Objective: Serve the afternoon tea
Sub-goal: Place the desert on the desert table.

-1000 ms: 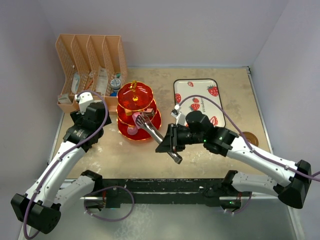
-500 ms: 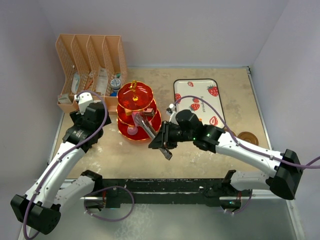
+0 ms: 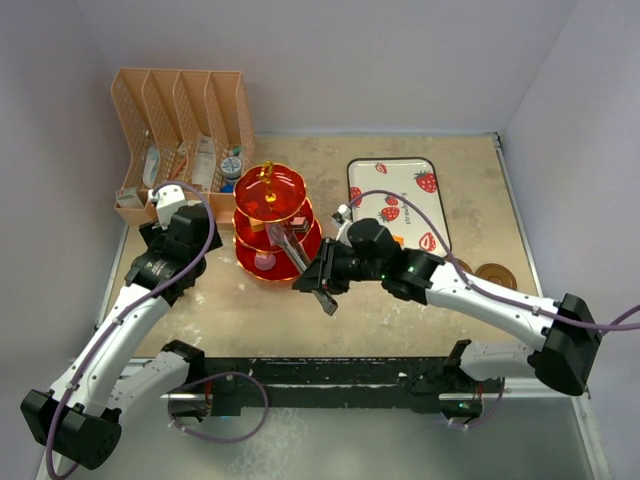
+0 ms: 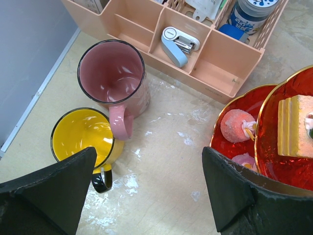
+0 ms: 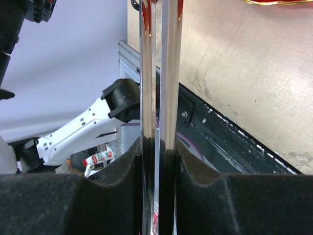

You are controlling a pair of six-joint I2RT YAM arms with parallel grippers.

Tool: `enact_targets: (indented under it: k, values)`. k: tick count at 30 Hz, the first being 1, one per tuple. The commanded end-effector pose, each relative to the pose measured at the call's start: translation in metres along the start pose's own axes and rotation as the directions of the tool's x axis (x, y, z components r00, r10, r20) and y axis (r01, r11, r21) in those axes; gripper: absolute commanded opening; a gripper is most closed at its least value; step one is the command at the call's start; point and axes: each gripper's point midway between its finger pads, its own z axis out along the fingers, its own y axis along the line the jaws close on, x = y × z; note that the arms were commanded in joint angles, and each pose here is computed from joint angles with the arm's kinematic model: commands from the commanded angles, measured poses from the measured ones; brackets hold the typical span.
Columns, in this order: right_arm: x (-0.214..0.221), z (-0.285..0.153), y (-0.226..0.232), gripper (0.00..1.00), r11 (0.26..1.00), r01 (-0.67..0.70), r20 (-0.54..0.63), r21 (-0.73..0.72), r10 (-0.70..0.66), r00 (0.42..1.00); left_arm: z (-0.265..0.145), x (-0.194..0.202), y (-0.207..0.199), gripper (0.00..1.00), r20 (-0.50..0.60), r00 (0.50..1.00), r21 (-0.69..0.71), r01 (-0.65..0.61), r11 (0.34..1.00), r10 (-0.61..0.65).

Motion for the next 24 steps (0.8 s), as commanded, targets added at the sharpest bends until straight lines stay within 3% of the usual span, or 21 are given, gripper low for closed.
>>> enact_targets:
  k: [1, 24]
  values:
    - [-0.015, 0.001, 0.028, 0.26, 0.997, 0.008, 0.057, -0.079, -0.004, 0.998, 0.0, -0.006, 0.001, 0.86, 0.025, 1.0, -0.006, 0.005, 1.0, -0.005]
    - [-0.018, 0.01, 0.027, 0.42, 0.998, 0.021, 0.056, -0.059, -0.018, 0.998, 0.0, -0.006, 0.0, 0.86, 0.023, 1.0, -0.005, 0.003, 1.0, -0.003]
